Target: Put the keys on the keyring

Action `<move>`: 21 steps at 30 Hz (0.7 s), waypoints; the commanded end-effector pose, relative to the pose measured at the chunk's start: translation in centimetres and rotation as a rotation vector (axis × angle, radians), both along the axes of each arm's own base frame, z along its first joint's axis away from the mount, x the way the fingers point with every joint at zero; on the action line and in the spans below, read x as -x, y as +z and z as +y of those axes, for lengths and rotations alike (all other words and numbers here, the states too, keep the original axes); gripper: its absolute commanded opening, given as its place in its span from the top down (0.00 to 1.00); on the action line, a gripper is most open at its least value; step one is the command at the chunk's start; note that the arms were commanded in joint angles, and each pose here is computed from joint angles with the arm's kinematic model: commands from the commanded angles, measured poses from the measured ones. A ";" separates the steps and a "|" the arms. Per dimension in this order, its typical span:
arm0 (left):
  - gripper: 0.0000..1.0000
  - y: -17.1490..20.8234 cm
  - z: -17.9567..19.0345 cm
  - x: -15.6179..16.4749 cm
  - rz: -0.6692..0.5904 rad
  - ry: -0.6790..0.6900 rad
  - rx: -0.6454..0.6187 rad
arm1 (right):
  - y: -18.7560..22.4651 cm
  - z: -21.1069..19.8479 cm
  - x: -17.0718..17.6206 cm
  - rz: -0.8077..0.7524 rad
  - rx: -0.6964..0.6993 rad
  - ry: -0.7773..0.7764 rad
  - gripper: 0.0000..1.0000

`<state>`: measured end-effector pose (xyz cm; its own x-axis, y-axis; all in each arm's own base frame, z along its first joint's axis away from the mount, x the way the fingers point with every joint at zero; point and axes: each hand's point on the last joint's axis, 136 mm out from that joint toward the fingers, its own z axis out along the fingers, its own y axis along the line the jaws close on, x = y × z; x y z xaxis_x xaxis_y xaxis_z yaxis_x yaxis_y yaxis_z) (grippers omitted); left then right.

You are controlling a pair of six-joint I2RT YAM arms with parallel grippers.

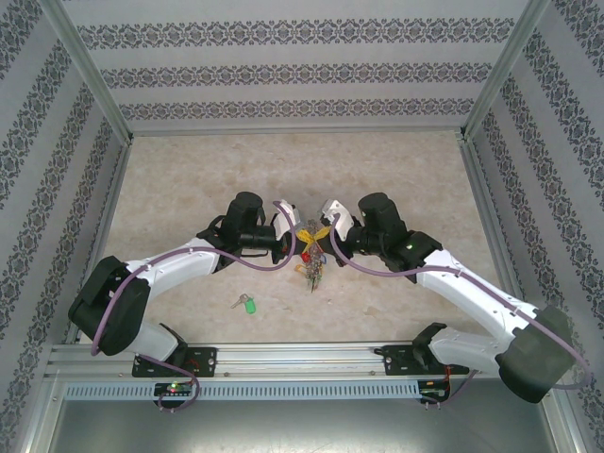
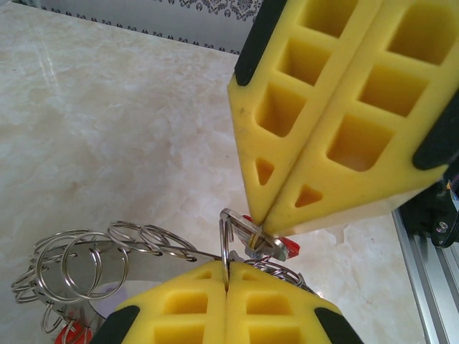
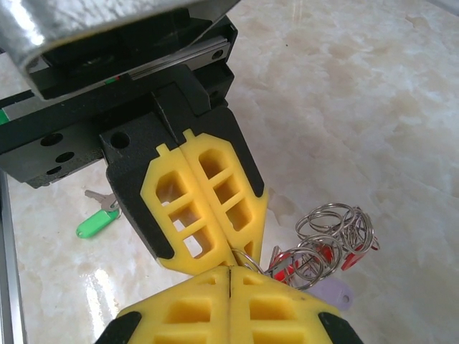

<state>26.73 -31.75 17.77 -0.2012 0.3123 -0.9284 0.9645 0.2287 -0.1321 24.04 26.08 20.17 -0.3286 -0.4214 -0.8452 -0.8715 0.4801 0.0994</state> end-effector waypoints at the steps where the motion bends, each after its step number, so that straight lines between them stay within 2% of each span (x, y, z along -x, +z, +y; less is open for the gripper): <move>1: 1.00 2.3 -0.8 0.2 -0.069 -0.032 0.051 | 1.3 0.1 -1.3 -0.068 0.004 -0.040 1.00; 7: 1.00 2.1 -0.7 0.3 -0.068 -0.036 0.047 | 1.2 0.0 -1.8 -0.087 0.027 -0.073 1.00; 21: 1.00 2.0 -0.7 0.3 -0.068 -0.036 0.044 | 1.8 1.2 -1.1 -0.083 -0.005 -0.018 1.00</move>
<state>26.85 -31.72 17.73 -0.2011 0.3137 -0.9280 0.9633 0.2351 -0.1292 24.74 26.16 19.47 -0.3276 -0.4486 -0.8315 -0.8517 0.5211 0.0545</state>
